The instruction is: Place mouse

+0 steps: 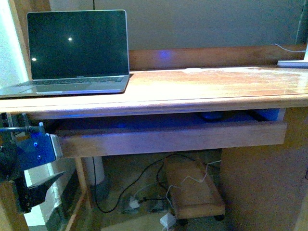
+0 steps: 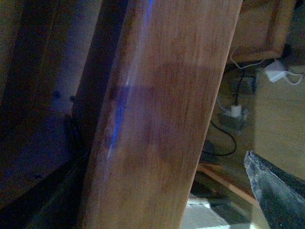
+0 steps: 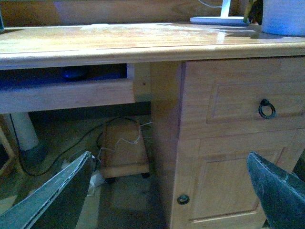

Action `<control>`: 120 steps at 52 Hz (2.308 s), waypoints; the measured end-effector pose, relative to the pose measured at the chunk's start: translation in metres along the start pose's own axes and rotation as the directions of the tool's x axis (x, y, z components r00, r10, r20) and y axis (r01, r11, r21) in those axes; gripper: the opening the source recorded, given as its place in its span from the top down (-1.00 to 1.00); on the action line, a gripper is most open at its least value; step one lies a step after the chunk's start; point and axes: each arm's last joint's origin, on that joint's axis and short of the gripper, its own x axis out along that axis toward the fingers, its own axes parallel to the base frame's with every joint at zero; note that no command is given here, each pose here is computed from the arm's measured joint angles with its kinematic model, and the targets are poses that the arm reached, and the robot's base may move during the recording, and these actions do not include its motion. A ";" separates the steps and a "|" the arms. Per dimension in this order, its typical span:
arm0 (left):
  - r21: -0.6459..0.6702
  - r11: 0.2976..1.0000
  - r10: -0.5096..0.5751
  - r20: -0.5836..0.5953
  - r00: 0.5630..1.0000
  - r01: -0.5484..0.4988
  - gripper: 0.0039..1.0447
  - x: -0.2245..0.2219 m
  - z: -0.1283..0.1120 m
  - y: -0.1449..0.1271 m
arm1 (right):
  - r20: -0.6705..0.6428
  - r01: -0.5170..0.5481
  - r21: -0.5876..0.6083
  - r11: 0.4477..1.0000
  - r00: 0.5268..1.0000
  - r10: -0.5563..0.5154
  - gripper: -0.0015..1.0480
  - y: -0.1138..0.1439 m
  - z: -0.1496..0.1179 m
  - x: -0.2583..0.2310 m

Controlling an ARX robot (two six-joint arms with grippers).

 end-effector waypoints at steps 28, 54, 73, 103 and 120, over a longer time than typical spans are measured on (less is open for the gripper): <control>-0.721 0.600 -0.235 0.256 0.938 0.347 -0.86 -0.133 0.098 -0.042 | 0.000 0.000 0.000 1.000 1.000 0.000 -0.86 0.000 0.000 0.000; -0.885 0.234 0.443 -0.270 0.855 -0.401 -0.19 -0.204 0.131 -0.036 | -0.080 0.021 0.016 1.000 0.997 -0.019 -0.86 0.002 -0.001 0.003; -0.884 0.248 0.448 -0.258 0.856 -0.397 0.96 -0.223 0.116 -0.058 | -0.033 -0.194 0.108 0.975 0.979 0.199 -0.86 0.041 0.089 0.094; -0.876 0.240 0.462 -0.276 0.843 -0.418 0.95 -0.237 0.109 -0.083 | -0.341 -0.384 -0.122 0.915 0.882 0.324 -0.86 0.130 0.050 0.158; -0.876 0.240 0.467 -0.274 0.841 -0.419 0.95 -0.245 0.112 -0.087 | -0.471 -0.329 -0.156 0.931 0.854 0.223 -0.86 0.129 0.026 0.185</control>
